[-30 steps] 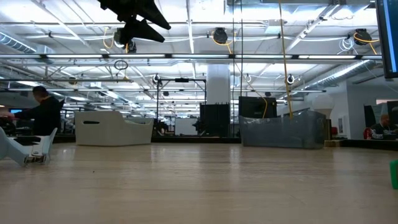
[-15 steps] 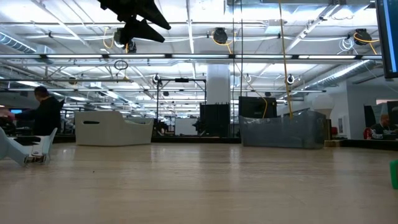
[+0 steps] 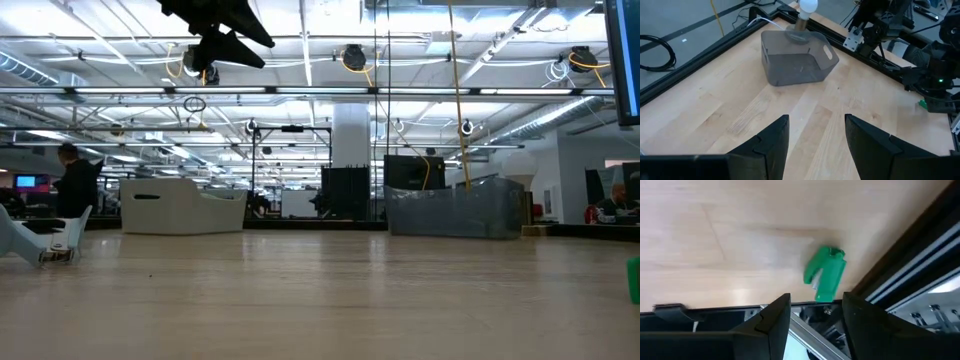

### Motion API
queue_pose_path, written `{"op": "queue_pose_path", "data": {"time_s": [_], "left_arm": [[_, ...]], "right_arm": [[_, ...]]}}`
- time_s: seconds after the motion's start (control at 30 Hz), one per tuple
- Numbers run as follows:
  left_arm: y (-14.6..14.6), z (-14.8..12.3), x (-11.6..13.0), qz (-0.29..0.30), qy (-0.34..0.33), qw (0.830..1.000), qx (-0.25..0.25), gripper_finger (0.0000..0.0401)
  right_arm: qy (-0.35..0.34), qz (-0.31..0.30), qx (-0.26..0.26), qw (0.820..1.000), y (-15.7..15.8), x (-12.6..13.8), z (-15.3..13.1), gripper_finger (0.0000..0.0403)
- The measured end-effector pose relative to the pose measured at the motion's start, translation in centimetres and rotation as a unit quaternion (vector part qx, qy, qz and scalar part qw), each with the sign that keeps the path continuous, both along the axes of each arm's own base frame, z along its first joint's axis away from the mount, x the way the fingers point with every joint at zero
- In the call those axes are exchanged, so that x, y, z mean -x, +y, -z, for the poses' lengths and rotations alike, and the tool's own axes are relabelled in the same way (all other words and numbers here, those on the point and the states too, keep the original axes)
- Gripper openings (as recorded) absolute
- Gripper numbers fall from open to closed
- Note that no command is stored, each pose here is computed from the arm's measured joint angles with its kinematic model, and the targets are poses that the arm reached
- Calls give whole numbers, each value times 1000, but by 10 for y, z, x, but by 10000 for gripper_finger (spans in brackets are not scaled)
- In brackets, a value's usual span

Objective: Pick and place Stapler, Stapler remover, tape
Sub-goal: Put the right green stapler into the gray bin

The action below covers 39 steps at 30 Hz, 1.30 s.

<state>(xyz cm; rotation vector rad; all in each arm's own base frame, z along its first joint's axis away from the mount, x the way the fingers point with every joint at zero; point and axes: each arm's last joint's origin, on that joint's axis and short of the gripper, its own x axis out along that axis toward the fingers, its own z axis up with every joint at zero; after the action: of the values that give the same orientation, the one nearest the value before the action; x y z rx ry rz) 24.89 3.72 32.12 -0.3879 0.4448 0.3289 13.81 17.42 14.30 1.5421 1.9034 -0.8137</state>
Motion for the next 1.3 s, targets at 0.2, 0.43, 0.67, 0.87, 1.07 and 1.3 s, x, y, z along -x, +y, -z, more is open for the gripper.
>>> {"op": "queue_pose_path", "data": {"time_s": [0.2, 0.43, 0.67, 0.87, 1.07, 1.3], "left_arm": [[0, 0, 0, 0, 0, 1000, 0, 196], [0, 0, 0, 1, 2, 1000, -1, 196], [0, 1, 0, 2, 4, 1000, -2, 196], [0, 1, 0, 4, 5, 1000, -6, 196], [0, 1, 0, 5, 6, 1000, -9, 195], [0, 1, 0, 7, 7, 1000, -13, 196]], "right_arm": [[-46, 32, 11, 998, 0, -8, -1, 169], [-56, 38, 9, 998, 0, -10, -1, 169], [-44, 31, 2, 999, 0, -8, -2, 169], [-7, 17, -18, 1000, 1, -6, -2, 169], [17, 3, -20, 1000, 2, -2, -1, 169], [37, -8, -33, 999, 1, 0, 13, 169]]}}
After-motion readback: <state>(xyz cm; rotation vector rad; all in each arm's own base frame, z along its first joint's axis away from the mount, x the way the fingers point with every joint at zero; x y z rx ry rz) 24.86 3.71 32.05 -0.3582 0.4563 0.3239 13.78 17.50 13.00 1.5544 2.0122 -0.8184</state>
